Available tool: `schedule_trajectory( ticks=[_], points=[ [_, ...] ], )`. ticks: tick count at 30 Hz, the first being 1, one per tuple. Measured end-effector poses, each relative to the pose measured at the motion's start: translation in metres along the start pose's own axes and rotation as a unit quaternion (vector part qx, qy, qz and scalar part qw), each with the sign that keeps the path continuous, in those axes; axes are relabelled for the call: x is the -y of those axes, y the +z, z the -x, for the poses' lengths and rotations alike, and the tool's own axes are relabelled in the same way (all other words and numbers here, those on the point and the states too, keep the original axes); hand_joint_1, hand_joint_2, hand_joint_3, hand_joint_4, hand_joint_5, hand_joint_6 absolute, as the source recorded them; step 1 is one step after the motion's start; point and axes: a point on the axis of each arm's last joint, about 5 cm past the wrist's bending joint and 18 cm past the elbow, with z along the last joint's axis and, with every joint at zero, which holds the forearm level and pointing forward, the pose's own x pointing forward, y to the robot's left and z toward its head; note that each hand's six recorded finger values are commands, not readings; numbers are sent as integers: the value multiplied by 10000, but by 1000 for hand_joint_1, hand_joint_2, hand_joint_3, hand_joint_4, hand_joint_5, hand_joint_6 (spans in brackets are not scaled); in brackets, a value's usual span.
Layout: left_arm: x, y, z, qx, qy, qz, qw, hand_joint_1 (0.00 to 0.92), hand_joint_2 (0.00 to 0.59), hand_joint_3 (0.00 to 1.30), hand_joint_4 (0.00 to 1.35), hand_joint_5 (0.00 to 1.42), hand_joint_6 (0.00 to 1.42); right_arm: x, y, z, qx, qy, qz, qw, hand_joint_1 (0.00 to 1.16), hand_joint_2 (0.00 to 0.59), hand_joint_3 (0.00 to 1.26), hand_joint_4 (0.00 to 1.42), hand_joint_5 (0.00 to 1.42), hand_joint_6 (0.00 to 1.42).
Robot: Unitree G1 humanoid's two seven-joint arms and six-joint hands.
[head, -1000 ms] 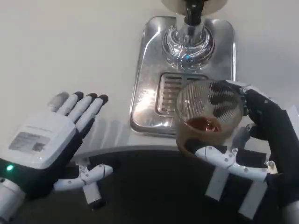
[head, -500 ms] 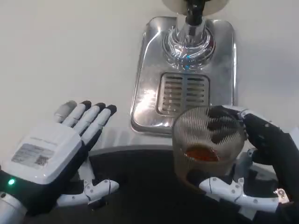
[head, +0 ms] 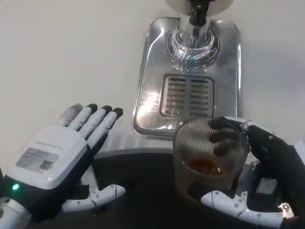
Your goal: Grasp the cup under the faucet to collect the drink, then remove the cup.
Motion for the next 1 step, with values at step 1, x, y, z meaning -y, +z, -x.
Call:
schedule_trajectory(
  ticks=[1],
  points=[
    [3, -5, -2, -8, -5, 4, 10000, 0, 170, 0, 0, 0, 0, -4, 1, 5, -14, -6, -3, 10000, 1162, 354, 673, 654, 769, 1103]
  ],
)
